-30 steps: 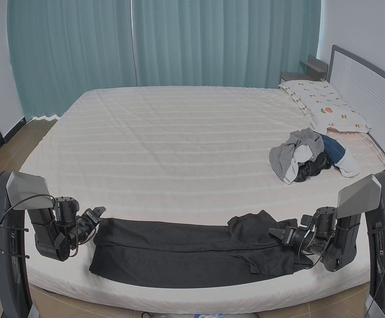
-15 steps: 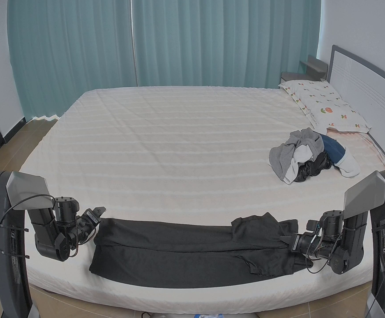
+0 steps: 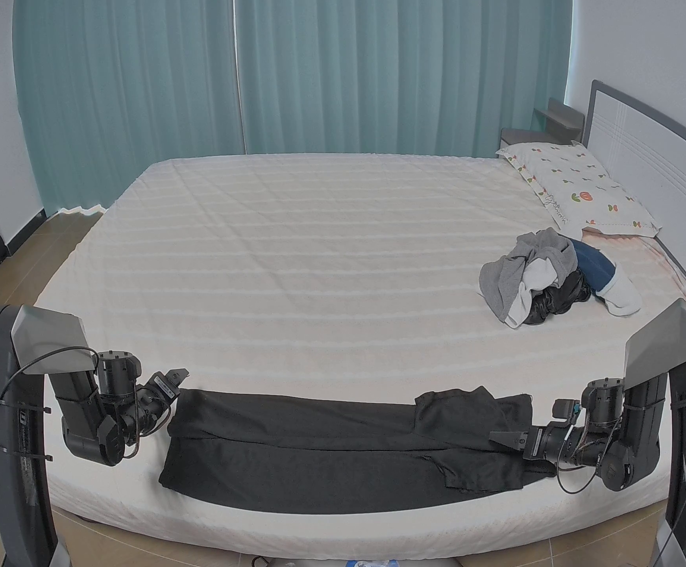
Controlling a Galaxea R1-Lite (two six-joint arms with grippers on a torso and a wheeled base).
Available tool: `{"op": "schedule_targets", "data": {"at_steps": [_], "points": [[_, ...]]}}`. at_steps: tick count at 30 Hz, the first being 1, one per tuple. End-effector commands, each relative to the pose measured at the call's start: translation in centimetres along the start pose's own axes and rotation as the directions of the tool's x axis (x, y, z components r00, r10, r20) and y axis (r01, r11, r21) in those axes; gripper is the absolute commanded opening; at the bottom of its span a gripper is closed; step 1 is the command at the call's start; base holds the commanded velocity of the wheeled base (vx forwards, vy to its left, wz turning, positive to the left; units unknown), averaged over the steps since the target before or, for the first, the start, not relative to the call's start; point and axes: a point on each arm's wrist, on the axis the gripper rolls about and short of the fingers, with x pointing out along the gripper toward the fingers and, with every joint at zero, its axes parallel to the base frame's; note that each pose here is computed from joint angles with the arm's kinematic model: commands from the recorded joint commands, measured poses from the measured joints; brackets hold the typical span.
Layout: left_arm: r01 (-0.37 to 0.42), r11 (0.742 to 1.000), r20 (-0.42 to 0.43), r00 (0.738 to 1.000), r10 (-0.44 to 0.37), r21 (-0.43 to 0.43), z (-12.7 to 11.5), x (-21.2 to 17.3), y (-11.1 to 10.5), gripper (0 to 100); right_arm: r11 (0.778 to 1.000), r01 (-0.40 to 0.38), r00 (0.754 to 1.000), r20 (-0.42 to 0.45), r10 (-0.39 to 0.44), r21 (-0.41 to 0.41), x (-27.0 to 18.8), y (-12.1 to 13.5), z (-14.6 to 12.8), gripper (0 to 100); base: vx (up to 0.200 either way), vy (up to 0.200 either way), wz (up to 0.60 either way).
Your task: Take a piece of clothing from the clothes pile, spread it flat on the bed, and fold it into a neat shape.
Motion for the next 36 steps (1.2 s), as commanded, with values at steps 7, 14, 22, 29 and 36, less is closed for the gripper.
{"op": "schedule_targets", "data": {"at_steps": [7, 14, 22, 29, 36], "points": [[-0.002, 1.0, -0.002, 1.0, 0.002, 0.002, -0.1, 0.0, 0.0, 100, 0.996, -0.03, 0.992, 0.124, 0.02, 0.079, 2.6, -0.9, 2.6, 100, 0.0, 0.0, 0.0], [-0.002, 1.0, -0.002, 1.0, 0.002, 0.002, -0.1, 0.0, 0.0, 100, 0.995, -0.027, 0.994, 0.112, 0.016, 0.098, 3.5, -0.8, 2.2, 0, 0.0, 0.0, 0.0], [-0.002, 1.0, -0.002, 1.0, 0.002, 0.002, -0.1, 0.0, 0.0, 100, 0.995, -0.022, 0.997, 0.071, 0.015, 0.093, 3.7, -0.5, 1.5, 0, 0.0, 0.0, 0.0], [-0.001, 1.0, -0.001, 1.0, 0.001, 0.002, -0.1, 0.0, 0.0, 100, 0.994, -0.015, 0.998, 0.069, 0.008, 0.105, 1.8, -0.1, 1.6, 0, 0.0, 0.0, 0.0], [-0.009, 1.0, -0.009, 1.0, 0.009, 0.0, -0.2, -0.2, 0.1, 100, 0.993, -0.028, 0.996, 0.082, 0.018, 0.118, 0.5, -0.2, 1.9, 0, 0.0, 0.0, 0.0]]}}
